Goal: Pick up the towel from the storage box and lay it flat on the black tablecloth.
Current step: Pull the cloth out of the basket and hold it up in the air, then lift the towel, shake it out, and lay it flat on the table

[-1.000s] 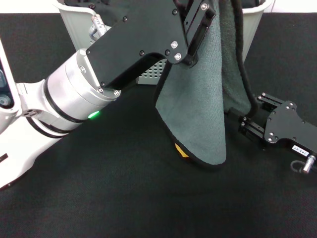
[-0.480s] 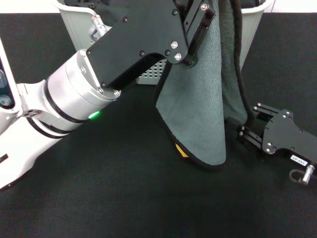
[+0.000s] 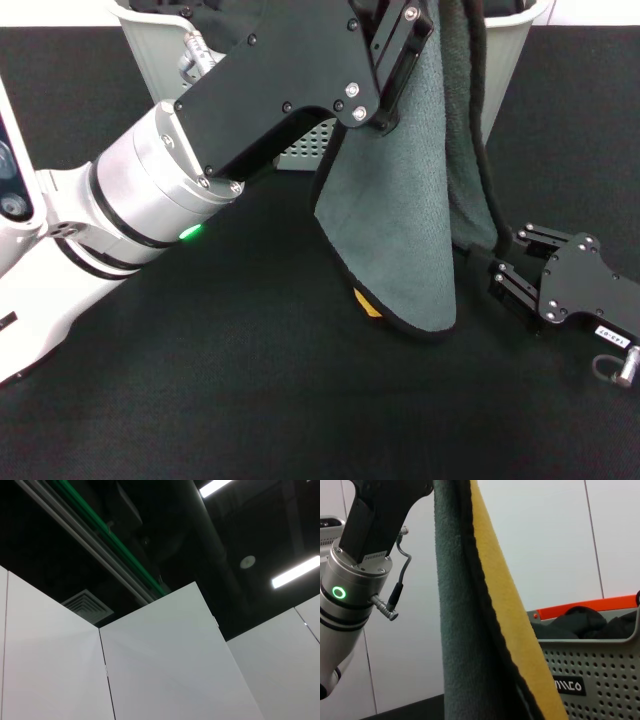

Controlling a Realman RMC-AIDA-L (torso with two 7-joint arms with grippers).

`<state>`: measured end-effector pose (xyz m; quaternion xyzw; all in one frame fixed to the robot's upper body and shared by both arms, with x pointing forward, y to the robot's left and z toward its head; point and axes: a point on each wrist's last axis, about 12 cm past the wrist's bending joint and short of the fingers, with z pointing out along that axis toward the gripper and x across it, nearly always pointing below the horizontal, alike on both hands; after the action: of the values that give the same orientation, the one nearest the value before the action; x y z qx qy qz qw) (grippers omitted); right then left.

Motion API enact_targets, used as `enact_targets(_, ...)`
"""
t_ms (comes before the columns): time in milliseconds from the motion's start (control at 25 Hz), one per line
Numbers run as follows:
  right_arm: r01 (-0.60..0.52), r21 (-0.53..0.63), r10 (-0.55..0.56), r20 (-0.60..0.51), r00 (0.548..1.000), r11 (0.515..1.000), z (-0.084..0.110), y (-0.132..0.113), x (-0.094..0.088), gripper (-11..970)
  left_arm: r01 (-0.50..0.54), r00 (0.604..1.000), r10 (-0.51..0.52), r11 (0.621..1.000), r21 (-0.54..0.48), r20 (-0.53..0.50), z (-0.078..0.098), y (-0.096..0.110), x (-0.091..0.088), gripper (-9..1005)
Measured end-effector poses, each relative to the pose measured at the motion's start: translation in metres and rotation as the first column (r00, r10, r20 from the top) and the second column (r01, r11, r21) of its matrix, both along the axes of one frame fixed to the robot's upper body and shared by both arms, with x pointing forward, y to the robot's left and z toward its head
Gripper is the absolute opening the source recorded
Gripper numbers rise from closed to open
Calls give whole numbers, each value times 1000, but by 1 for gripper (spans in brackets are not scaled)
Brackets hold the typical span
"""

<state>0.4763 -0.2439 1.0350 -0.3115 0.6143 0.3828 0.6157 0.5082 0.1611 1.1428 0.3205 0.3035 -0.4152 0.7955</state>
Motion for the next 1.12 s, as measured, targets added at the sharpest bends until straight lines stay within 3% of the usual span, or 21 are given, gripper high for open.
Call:
enact_targets(400,-1,-13,1,30,1000,1000,0,0,-1,228,-4,1000,4,1000,0,-5,-1,1,-1,17)
enact_targets(520,1,-20,0,50,999,1000,0,0,-3,45,-7,1000,7,1000,2,-11,-3,2,-1,17)
enact_targets(800,-27,20,25,89,996,999,8,-1,-4,6,46,997,-44,999,17,-61,-7,4,-4,18)
enact_targets(960,-75,71,67,104,992,995,22,-11,-1,6,99,987,-93,994,41,-130,-11,17,-8,18)
enact_targets(1120,-129,113,116,114,987,985,39,-22,2,6,141,969,-124,988,63,-215,-12,44,-14,18)
